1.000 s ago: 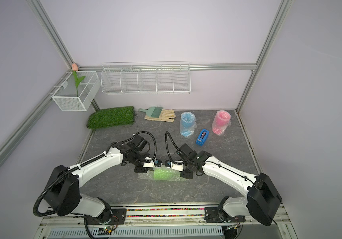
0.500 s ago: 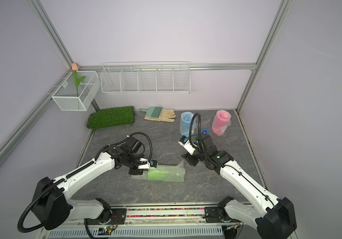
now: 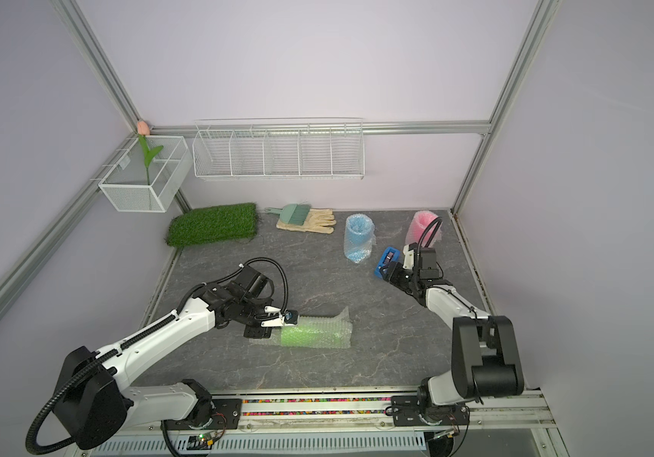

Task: Wrap wine glasses in bubble wrap
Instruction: Pull the tape from the tape cutter.

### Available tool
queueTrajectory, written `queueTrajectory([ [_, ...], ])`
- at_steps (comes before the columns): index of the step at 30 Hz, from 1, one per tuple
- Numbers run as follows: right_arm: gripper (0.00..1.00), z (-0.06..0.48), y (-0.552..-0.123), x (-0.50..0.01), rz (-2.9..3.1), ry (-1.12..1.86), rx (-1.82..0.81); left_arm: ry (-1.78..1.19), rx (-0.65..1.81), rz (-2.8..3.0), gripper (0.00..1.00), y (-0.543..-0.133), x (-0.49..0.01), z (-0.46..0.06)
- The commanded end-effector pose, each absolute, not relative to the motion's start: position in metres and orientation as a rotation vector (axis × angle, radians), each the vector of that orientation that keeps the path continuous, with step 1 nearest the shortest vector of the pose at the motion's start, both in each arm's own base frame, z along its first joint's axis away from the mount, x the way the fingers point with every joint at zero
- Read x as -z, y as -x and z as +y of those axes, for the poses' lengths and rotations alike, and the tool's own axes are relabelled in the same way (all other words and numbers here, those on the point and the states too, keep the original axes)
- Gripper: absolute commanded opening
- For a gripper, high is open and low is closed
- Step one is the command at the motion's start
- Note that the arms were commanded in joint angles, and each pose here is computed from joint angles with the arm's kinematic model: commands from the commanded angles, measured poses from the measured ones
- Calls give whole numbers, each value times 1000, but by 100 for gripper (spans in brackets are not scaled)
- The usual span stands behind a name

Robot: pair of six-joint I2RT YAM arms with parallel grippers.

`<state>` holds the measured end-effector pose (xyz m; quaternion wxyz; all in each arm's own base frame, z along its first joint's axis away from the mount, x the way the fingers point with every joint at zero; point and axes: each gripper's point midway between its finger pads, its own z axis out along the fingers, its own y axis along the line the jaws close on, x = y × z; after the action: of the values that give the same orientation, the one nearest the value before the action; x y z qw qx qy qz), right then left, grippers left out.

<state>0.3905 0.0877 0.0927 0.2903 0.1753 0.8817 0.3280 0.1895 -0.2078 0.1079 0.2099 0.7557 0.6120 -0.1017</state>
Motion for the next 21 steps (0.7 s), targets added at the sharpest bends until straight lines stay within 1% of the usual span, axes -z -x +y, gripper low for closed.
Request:
queueTrajectory([
  [1, 40, 88, -427, -109, 2210, -559, -1078, -2087, 242, 1673, 5, -189, -109, -203],
  [6, 35, 84, -453, -93, 2179, -609, -1121, -2052, 216, 1644, 5, -187, -108, -201],
  [10, 34, 87, -458, -76, 2182, -649, -1163, -2057, 217, 1650, 5, -188, -108, -201],
  [13, 31, 87, -461, -69, 2176, -672, -1182, -2065, 225, 1659, 5, -188, -105, -202],
  [18, 23, 88, -461, -64, 2165, -707, -1208, -2071, 231, 1661, 5, -189, -104, -203],
  [21, 15, 87, -461, -65, 2147, -729, -1216, -2073, 232, 1664, 5, -189, -104, -203],
])
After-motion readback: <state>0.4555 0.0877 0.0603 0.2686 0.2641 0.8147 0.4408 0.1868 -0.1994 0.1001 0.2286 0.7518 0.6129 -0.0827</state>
